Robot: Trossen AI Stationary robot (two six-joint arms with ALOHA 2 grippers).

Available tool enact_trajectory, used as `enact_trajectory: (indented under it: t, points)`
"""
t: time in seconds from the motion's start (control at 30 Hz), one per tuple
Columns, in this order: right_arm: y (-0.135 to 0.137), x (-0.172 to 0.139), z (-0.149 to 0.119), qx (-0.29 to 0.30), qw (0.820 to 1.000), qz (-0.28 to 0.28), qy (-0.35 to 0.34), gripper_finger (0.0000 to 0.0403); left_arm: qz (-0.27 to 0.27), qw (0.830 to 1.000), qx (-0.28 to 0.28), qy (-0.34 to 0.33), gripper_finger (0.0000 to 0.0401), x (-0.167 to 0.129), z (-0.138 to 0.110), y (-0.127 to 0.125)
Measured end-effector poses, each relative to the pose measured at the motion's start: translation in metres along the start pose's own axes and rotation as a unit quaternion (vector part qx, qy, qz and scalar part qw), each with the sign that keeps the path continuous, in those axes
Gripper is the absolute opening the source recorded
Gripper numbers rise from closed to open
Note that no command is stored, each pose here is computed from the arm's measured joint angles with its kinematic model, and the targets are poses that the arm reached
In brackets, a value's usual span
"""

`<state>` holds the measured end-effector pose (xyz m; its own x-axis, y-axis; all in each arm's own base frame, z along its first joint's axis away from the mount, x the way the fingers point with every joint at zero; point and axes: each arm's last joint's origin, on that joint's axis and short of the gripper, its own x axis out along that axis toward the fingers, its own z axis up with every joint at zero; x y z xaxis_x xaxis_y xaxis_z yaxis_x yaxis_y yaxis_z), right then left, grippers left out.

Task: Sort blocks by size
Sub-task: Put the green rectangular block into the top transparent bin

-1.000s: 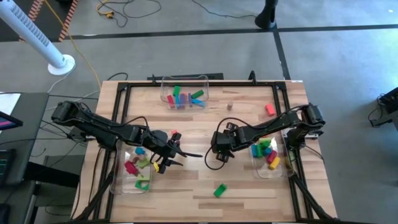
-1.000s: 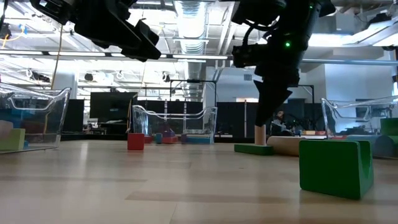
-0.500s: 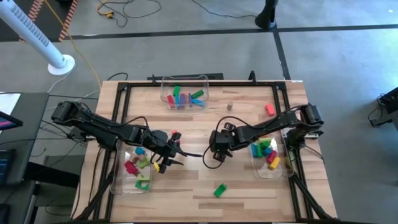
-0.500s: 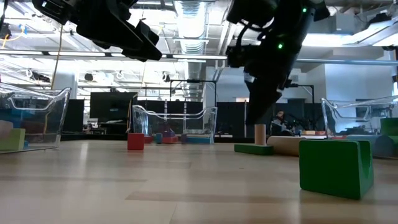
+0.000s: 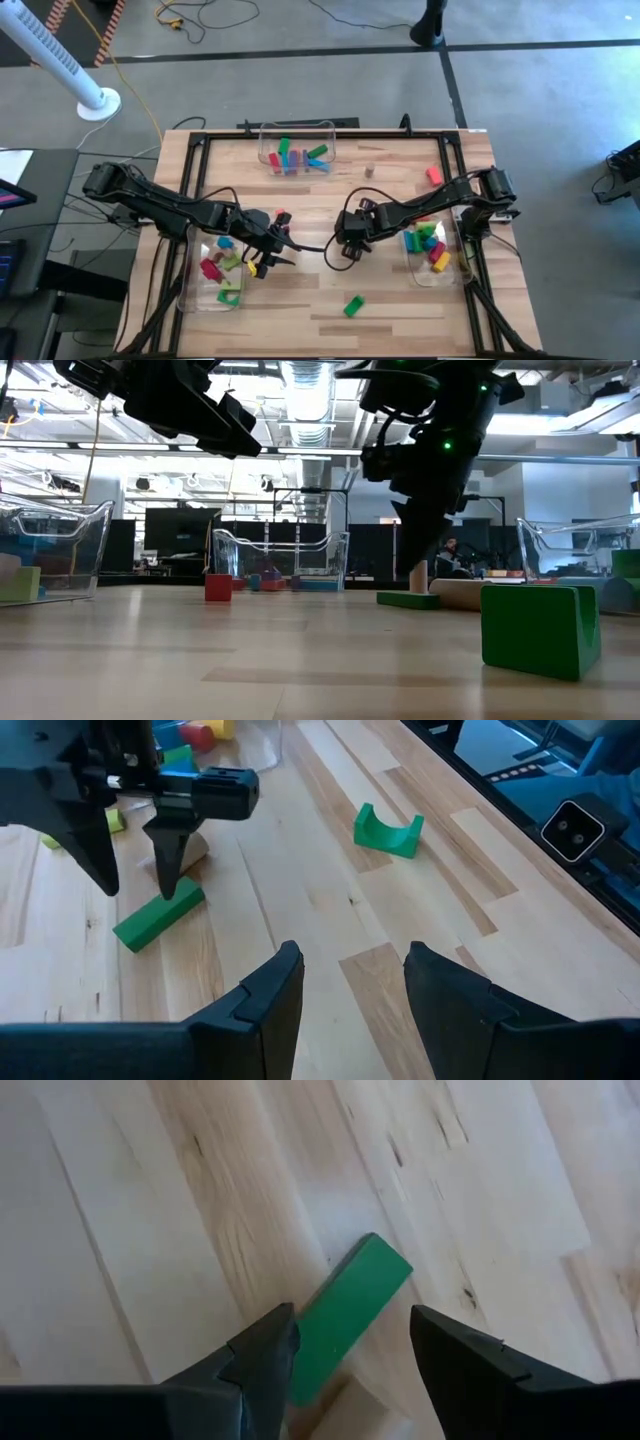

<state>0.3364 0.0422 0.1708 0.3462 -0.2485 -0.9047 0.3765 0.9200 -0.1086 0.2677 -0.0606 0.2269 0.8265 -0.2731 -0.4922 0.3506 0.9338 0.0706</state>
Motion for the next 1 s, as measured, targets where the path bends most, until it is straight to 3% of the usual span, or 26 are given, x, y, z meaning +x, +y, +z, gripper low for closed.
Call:
enact_trajectory:
  t: [0.27,0.57,1.0]
  points:
    - [-0.001,0.001,0.003,0.009,1.0,0.004,-0.009,0.023,0.0,1.0,-0.001,0.0,0.0167,0.0,0.0,0.0]
    - [-0.014,0.028,-0.004,0.023,0.999,-0.012,0.024,0.023,-0.001,1.0,-0.002,0.007,0.0167,0.004,-0.003,0.0]
    - [-0.007,0.03,-0.003,0.018,1.0,0.018,0.007,0.023,0.003,0.999,-0.006,0.049,0.0167,0.038,-0.024,0.001]
